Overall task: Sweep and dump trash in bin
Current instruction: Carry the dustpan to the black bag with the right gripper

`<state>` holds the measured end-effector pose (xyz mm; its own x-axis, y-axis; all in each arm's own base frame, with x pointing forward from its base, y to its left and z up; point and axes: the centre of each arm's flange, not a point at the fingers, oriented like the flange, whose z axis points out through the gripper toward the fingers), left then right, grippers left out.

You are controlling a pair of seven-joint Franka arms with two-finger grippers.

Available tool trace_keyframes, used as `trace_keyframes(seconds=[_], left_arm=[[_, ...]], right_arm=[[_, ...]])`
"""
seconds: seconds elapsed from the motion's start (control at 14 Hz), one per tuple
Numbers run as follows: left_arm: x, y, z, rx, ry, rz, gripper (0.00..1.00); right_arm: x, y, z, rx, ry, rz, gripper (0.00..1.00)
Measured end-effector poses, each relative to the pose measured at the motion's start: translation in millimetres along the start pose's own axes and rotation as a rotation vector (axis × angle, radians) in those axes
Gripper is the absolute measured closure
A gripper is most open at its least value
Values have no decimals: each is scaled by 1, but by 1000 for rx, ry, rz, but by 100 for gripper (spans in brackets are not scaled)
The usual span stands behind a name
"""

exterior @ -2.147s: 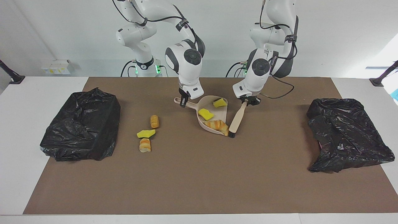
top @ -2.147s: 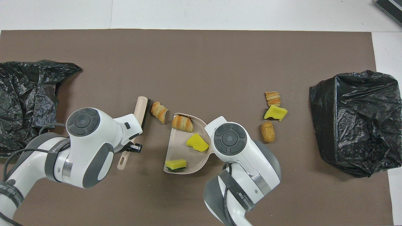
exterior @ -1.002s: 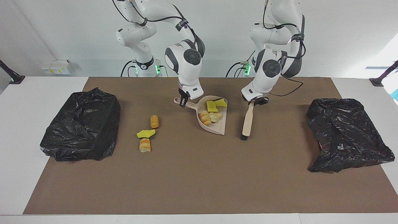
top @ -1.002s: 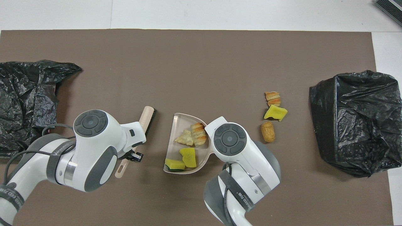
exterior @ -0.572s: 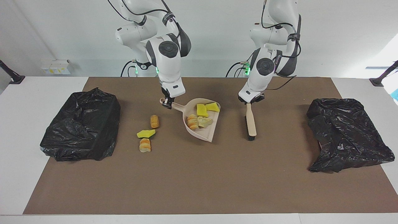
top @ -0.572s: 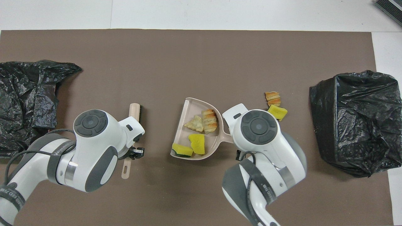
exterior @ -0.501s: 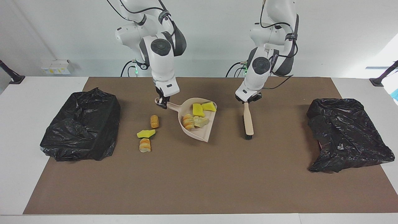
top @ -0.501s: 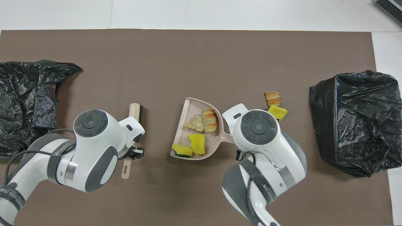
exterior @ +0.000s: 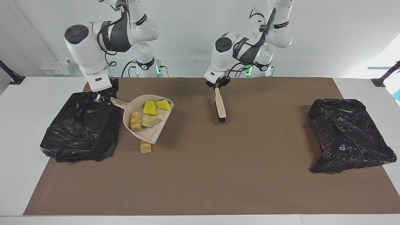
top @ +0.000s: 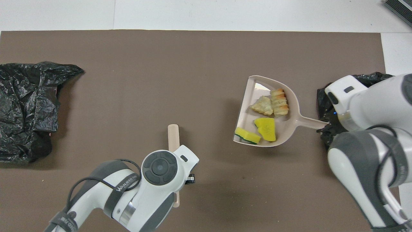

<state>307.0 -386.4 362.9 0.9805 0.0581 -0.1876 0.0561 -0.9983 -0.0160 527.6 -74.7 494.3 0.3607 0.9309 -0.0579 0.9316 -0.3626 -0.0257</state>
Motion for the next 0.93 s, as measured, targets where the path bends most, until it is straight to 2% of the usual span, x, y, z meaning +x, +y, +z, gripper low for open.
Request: trace_keyframes(seconds=[0.21, 0.36, 0.43, 0.5, 0.57, 0.79, 0.86, 0.93], left_arm=[[-10, 0, 20, -11, 7, -22, 73], [-8, -5, 28, -16, 14, -30, 73], [-6, -6, 28, -19, 15, -33, 67], [-3, -7, 25, -25, 18, -40, 52], [4, -9, 19, -36, 24, -54, 42], [44, -33, -1, -74, 46, -116, 9], [62, -46, -9, -85, 57, -125, 0], [79, -60, -16, -90, 73, -117, 0]], right_arm=[[-102, 21, -4, -42, 9, 21, 68], [-152, 30, -16, -81, -1, 10, 68], [-171, 35, -21, -92, -19, 13, 68], [-186, 39, -26, -101, -55, 16, 68], [-196, 43, -29, -109, -101, 13, 68], [-202, 54, -32, -143, -256, -48, 68], [-200, 57, -32, -150, -307, -75, 68], [-198, 59, -32, -156, -356, -103, 68]])
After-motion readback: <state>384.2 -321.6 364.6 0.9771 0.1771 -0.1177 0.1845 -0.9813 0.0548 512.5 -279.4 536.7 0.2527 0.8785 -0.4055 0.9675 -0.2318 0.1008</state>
